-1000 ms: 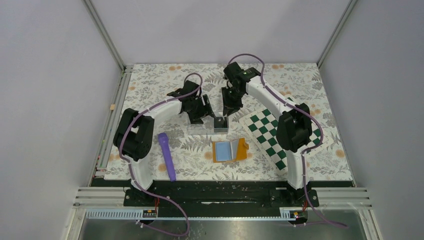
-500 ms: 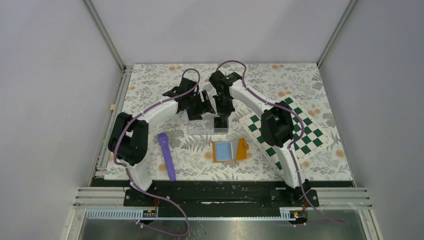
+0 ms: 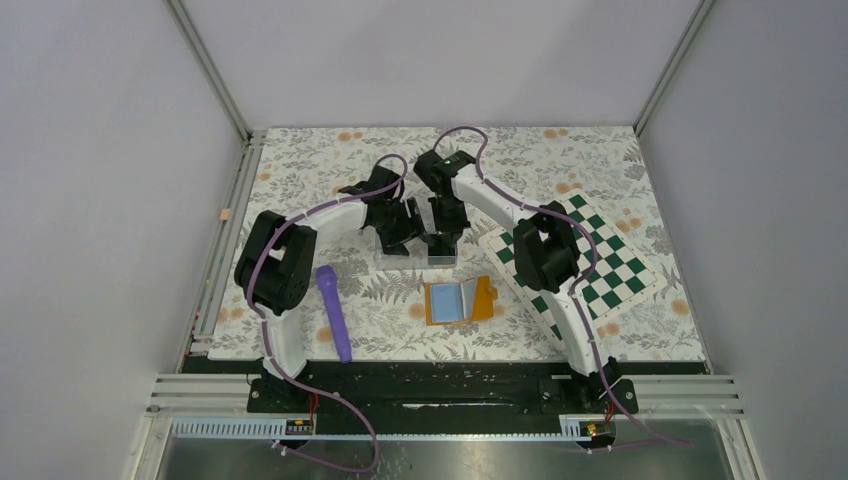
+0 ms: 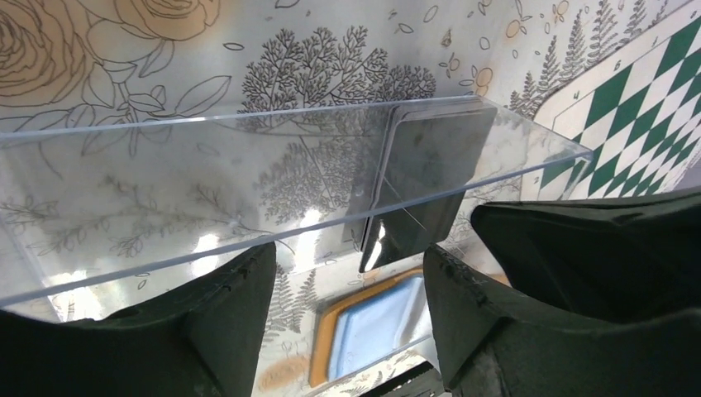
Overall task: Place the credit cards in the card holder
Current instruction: Pick up the credit card from the storage box.
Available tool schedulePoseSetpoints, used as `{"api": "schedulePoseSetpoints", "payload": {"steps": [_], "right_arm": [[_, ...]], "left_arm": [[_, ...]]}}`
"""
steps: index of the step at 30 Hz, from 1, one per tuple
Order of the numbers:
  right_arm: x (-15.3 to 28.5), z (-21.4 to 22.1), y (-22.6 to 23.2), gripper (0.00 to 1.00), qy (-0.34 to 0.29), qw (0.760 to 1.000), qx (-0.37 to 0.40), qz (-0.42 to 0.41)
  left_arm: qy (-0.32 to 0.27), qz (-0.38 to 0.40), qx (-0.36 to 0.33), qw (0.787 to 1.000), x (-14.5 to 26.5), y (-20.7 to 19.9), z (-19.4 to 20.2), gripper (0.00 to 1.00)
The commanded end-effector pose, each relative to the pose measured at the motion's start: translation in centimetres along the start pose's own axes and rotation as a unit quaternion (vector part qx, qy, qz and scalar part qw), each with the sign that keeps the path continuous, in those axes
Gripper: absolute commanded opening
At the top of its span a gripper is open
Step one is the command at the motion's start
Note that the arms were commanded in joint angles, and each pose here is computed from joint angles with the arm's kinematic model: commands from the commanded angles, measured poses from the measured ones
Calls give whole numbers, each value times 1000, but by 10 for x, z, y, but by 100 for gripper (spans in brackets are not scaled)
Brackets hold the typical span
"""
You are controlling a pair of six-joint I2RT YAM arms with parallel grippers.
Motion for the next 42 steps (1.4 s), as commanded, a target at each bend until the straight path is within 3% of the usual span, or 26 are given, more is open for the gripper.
{"api": "schedulePoseSetpoints", "payload": {"steps": [1,25,42], "right_arm": [[-5,6,5,0,5,1000,-9,28],[-33,26,4,0,51,996,-69,9],[-40,28,-8,0,71,994,-87,-12]], "left_arm": [[-9,38,-3,999,4,-20,-10,64],[20,49,23,998,-24,-14,5,44],[9,156,-2,988,-17,-36,6,28]]}}
Point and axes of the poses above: each gripper's point midway between its finger pads, its own x axis back along the fingers, its own y axis along the line the jaws close on, z = x × y, the point moved 8 cm from there along x, back along the fingers, and after that the axes turned 3 degrees about -x, right-handed, at the moved point
